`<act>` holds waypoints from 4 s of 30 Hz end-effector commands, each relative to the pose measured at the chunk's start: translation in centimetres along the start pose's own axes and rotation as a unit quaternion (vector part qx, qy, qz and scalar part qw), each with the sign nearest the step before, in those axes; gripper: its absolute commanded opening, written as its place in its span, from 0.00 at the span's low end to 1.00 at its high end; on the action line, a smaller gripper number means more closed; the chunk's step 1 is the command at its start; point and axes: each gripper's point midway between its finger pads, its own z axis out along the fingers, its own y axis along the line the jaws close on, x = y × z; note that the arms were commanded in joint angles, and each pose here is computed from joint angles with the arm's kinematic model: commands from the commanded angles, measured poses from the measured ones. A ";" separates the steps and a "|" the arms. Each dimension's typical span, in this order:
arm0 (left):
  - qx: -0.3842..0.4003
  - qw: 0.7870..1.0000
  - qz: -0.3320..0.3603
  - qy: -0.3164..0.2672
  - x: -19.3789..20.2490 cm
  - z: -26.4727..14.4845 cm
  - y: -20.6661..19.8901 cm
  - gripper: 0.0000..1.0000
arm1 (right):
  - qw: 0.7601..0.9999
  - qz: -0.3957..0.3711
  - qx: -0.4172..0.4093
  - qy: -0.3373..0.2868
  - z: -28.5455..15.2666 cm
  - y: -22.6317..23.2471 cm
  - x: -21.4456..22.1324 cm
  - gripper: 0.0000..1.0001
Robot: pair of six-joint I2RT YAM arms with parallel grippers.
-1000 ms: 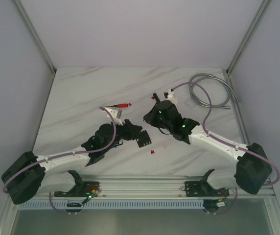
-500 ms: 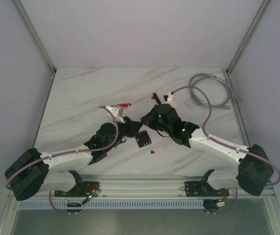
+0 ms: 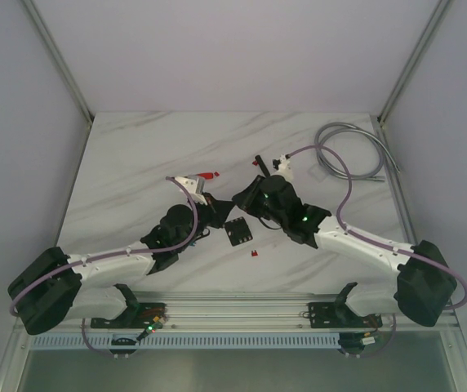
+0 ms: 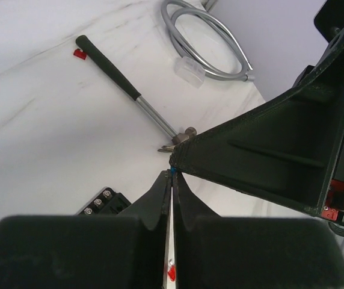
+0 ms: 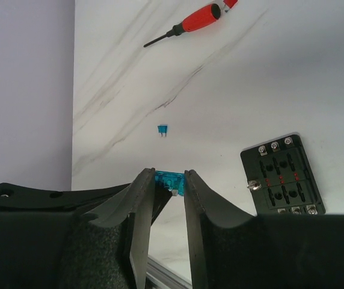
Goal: Snap on the fuse box
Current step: Pick up the fuse from the center of the board, then install the fuse at the fuse box base.
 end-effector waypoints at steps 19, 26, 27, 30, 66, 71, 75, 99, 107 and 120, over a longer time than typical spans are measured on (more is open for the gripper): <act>0.111 0.992 0.067 0.005 -3.7 -2.6 -3.0 0.00 | 0.935 -0.176 -0.304 -0.045 -5.5 4.7 -4.4 0.56; 0.214 0.974 0.068 0.024 -5.1 -4.7 -6.9 0.00 | 0.873 -0.268 -0.406 -0.029 -9.6 6.8 -3.0 0.56; 0.225 0.972 0.067 0.026 -5.2 -4.9 -7.4 0.00 | 0.866 -0.278 -0.414 -0.029 -10.1 6.9 -3.0 0.55; 0.253 0.965 0.064 0.029 -5.7 -5.7 -8.6 0.00 | 0.846 -0.304 -0.438 -0.028 -11.5 7.2 -2.7 0.55; 0.377 0.925 0.032 0.034 -6.7 -8.8 -13.1 0.00 | 0.777 -0.357 -0.518 0.015 -14.6 7.9 -0.6 0.31; 0.377 0.925 0.033 0.032 -6.8 -8.8 -13.1 0.00 | 0.774 -0.358 -0.522 0.022 -14.7 8.0 -0.4 0.26; 0.379 0.924 0.032 0.030 -6.8 -8.8 -13.2 0.00 | 0.771 -0.358 -0.526 0.028 -14.8 8.0 -0.3 0.24; 0.239 0.971 0.012 -0.003 -6.6 -6.5 -7.6 0.43 | 0.827 -0.373 -0.421 0.025 -11.6 6.3 -0.3 0.00; 0.049 0.998 -0.026 -0.020 -5.6 -5.3 1.2 0.71 | 0.901 -0.361 -0.242 0.001 -6.7 2.9 -1.4 0.00; -0.116 0.992 -0.005 0.052 -0.1 -6.8 9.5 0.99 | 0.927 -0.375 0.013 -0.004 -0.9 -2.7 0.7 0.00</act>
